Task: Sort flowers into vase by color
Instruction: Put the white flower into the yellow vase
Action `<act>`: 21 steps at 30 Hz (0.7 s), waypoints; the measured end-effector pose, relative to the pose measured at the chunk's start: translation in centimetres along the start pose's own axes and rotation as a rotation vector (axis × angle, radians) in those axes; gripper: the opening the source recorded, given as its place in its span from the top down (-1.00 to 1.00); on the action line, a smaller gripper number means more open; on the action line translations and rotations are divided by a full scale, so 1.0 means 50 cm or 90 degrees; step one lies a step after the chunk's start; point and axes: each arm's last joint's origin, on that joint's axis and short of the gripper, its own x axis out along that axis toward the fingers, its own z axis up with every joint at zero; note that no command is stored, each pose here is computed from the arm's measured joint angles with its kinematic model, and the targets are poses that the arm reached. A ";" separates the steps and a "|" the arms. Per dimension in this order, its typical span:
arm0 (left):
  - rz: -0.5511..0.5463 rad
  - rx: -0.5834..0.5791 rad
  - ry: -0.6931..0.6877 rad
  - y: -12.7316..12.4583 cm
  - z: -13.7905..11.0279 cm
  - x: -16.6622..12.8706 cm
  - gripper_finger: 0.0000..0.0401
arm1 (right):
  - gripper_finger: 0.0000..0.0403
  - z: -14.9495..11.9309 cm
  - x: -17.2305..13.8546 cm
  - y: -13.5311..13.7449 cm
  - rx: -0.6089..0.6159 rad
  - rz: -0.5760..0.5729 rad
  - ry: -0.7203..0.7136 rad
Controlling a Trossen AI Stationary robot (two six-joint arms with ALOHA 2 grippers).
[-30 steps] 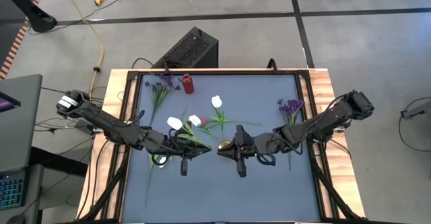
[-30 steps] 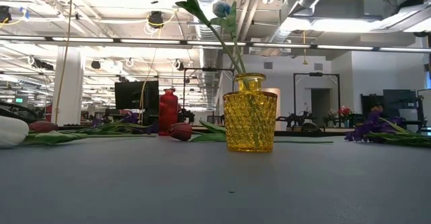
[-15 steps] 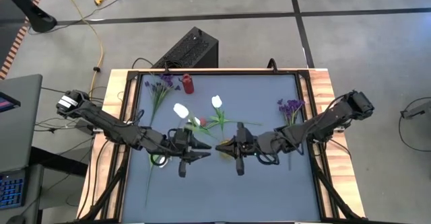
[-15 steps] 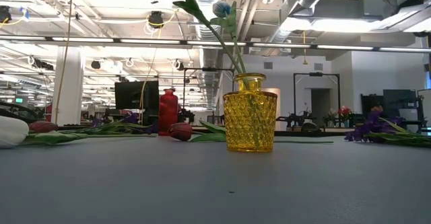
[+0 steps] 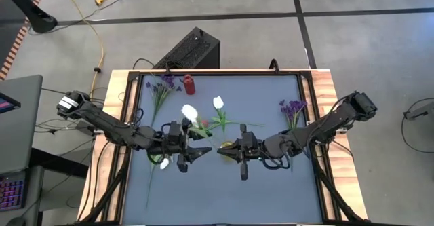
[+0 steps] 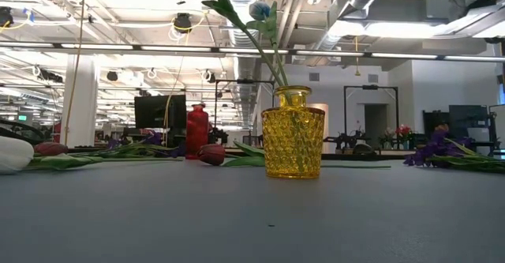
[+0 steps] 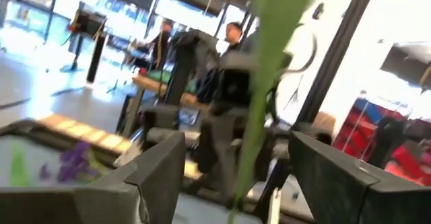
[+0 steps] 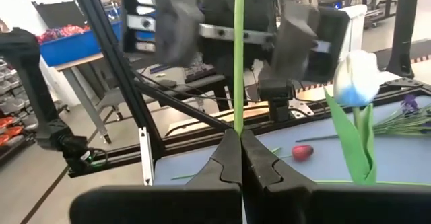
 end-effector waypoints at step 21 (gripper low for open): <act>-0.003 0.002 -0.008 -0.001 0.003 0.000 0.80 | 0.88 0.003 0.005 -0.010 0.002 -0.010 -0.003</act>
